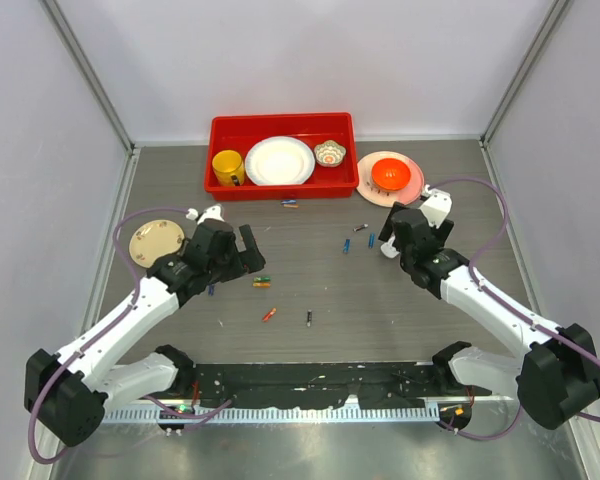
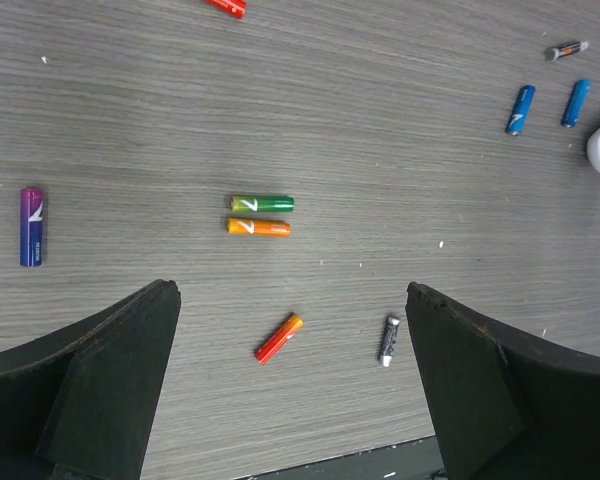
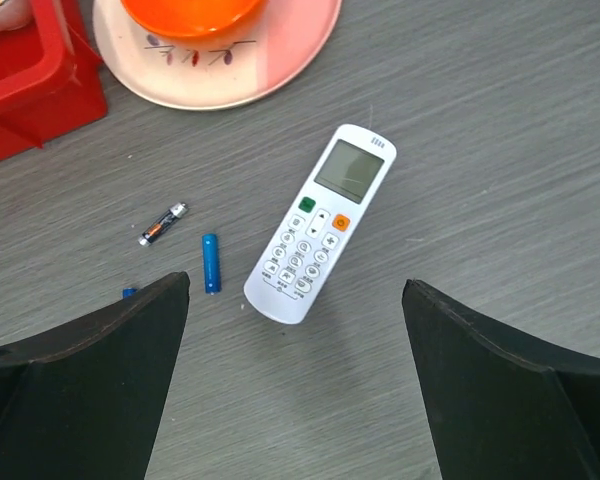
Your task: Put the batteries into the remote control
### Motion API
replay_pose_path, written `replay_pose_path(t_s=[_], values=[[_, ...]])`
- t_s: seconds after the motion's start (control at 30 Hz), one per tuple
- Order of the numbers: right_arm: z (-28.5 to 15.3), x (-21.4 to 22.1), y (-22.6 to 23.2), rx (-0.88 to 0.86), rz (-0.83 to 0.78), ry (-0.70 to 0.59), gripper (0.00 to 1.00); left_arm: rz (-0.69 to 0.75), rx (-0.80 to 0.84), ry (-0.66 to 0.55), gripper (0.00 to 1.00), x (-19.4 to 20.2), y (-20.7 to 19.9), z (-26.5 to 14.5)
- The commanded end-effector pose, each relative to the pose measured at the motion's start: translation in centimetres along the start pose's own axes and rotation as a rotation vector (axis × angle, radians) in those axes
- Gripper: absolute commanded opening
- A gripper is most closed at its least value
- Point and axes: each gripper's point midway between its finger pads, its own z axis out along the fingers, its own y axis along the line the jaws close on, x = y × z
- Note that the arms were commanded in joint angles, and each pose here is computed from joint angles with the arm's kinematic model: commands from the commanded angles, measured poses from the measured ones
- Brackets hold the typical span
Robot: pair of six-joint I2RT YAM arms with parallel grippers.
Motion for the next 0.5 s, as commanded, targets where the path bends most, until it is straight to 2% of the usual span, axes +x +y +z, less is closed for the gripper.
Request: replay_pose_path(t_s=[0.0, 0.07, 0.2, 0.47], values=[[0.1, -1.1, -1.2, 0.108, 0.096, -0.035, 0.93, 0.011, 0.099, -0.070, 0.99, -1.4, -1.7, -0.9], [0.4, -0.8, -1.2, 0.116, 0.124, -0.015, 0.93, 0.008, 0.125, -0.085, 0.99, -1.5, -2.0, -1.2], [2.2, 1.1, -0.9, 0.155, 0.174, 0.105, 0.93, -0.007, 0.155, -0.105, 0.98, -1.5, -2.1, -1.3], [5.3, 3.3, 0.0, 0.213, 0.247, 0.200, 0.93, -0.048, 0.194, -0.075, 0.95, -0.1, -2.2, -0.9]])
